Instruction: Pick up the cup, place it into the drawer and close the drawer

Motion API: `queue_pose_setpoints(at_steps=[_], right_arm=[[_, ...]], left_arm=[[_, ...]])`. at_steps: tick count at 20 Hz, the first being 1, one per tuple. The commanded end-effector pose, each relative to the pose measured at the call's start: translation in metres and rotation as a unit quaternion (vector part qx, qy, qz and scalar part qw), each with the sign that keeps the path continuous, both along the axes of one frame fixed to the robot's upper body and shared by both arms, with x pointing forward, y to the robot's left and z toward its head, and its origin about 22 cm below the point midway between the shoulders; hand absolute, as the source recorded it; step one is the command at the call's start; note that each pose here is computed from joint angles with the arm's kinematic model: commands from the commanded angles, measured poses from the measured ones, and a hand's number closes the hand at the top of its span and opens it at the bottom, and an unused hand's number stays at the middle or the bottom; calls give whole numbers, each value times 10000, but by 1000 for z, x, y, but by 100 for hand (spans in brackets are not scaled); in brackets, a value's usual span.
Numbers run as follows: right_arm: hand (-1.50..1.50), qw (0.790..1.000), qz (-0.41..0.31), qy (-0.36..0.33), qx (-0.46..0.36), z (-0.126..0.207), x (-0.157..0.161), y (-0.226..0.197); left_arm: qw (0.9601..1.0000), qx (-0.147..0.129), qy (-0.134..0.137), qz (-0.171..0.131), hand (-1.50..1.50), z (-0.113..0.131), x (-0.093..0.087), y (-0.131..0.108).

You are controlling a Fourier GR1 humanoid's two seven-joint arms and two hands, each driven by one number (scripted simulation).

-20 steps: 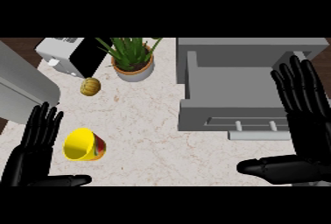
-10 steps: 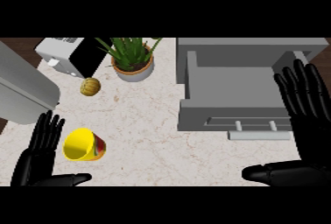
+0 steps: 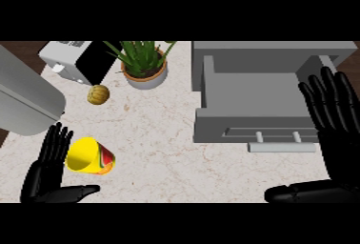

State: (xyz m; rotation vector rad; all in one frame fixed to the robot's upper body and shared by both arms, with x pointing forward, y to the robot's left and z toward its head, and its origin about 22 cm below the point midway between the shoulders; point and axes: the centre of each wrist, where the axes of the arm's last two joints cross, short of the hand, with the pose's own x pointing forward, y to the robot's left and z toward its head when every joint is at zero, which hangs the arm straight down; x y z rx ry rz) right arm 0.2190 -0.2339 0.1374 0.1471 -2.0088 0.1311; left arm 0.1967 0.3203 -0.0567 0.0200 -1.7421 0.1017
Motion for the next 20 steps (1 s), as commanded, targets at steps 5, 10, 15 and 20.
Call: queue_pose_setpoints(at_steps=[5, 10, 15, 20], right_arm=[[-150, 9999, 97, 77, -74, 0, -5, -3], [-150, 10000, 3, -20, 27, -1, 7, -10], [-150, 9999, 64, 10, 79, 4, -3, 6], [-150, 10000, 29, 20, -70, 15, 3, -1]], left_arm=[[9997, -161, 174, 105, -150, -49, 3, 6], [9996, -91, 180, 217, -150, -43, 5, 27], [9997, -101, 214, 96, -150, -63, -3, 17], [9997, -111, 191, 55, -150, -56, 15, 9]])
